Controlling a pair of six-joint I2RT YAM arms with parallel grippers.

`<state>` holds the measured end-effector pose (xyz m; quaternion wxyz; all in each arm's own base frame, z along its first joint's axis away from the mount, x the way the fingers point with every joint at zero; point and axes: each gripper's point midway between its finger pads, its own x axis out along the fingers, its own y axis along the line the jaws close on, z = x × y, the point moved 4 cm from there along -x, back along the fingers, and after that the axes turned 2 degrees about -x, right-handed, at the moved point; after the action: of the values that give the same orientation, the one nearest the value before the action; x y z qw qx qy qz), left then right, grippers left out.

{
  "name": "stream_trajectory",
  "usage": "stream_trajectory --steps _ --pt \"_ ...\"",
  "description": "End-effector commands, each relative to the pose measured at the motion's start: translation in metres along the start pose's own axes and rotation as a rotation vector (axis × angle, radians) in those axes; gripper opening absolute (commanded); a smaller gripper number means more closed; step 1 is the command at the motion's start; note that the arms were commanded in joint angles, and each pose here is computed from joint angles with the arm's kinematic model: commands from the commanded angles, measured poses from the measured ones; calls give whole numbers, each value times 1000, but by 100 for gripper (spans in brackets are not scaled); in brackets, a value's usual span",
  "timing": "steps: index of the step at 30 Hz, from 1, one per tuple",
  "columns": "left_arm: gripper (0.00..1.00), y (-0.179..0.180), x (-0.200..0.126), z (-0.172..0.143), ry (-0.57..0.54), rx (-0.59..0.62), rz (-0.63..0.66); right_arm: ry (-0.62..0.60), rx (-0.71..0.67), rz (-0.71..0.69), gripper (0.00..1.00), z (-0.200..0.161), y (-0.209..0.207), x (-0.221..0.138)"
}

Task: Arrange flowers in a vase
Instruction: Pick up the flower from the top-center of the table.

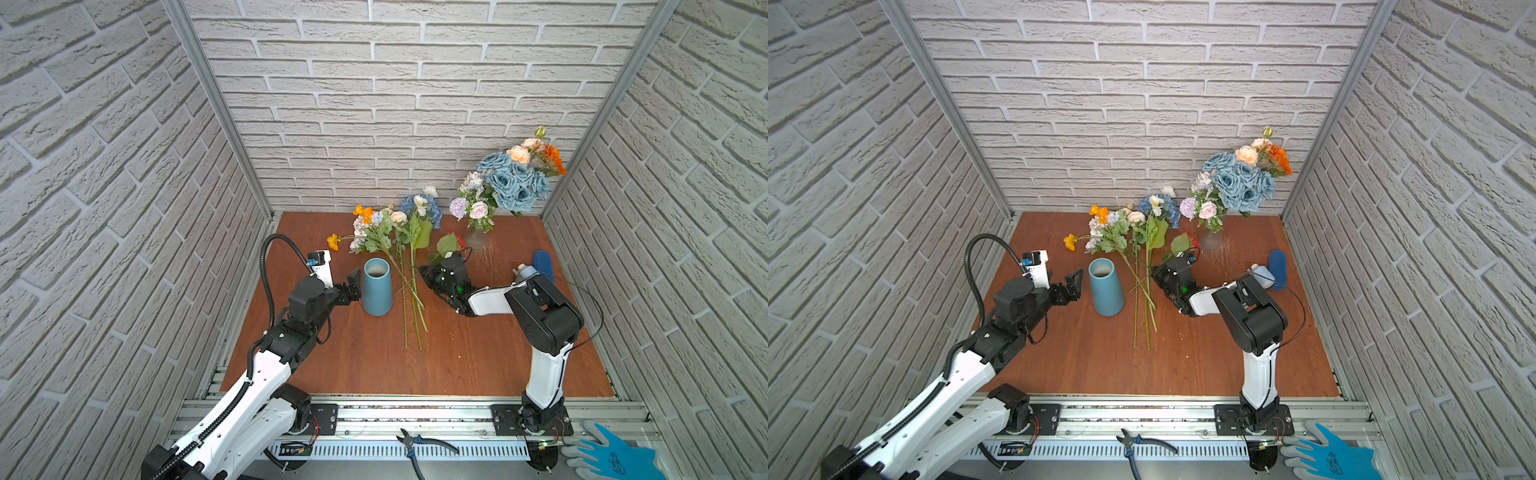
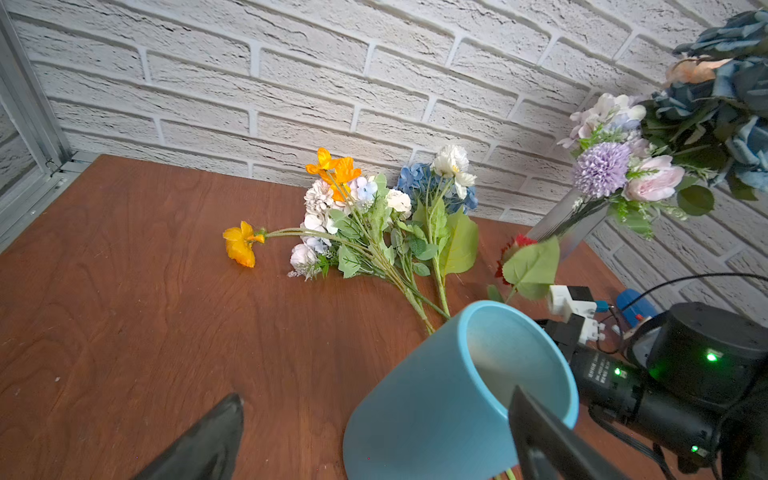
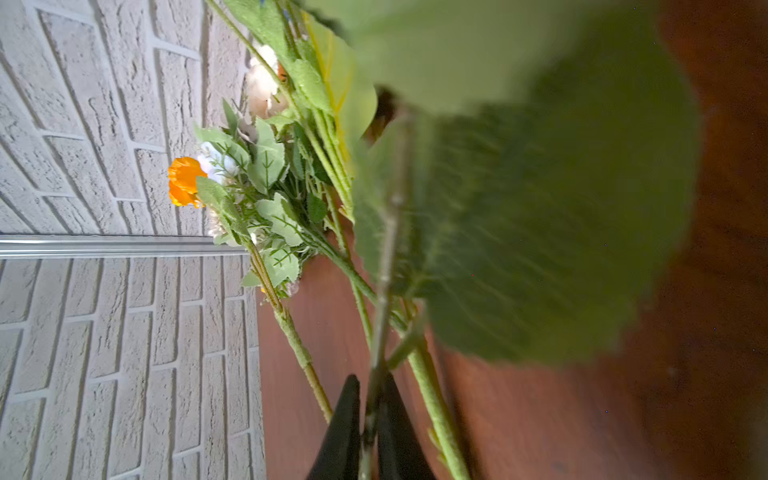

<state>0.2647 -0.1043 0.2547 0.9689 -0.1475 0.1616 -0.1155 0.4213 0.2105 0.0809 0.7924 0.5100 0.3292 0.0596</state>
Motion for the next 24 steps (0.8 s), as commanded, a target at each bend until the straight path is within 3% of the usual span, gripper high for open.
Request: stream_trajectory --steps 1,12,24 --pt "98 0 -3 9 -49 -8 -7 -22 -18 33 8 7 6 -7" --pt "98 -1 2 9 -50 -13 -11 -18 -82 52 6 12 20 -32" --pt "98 1 13 14 -64 -23 4 136 -245 57 6 -6 39 -78"
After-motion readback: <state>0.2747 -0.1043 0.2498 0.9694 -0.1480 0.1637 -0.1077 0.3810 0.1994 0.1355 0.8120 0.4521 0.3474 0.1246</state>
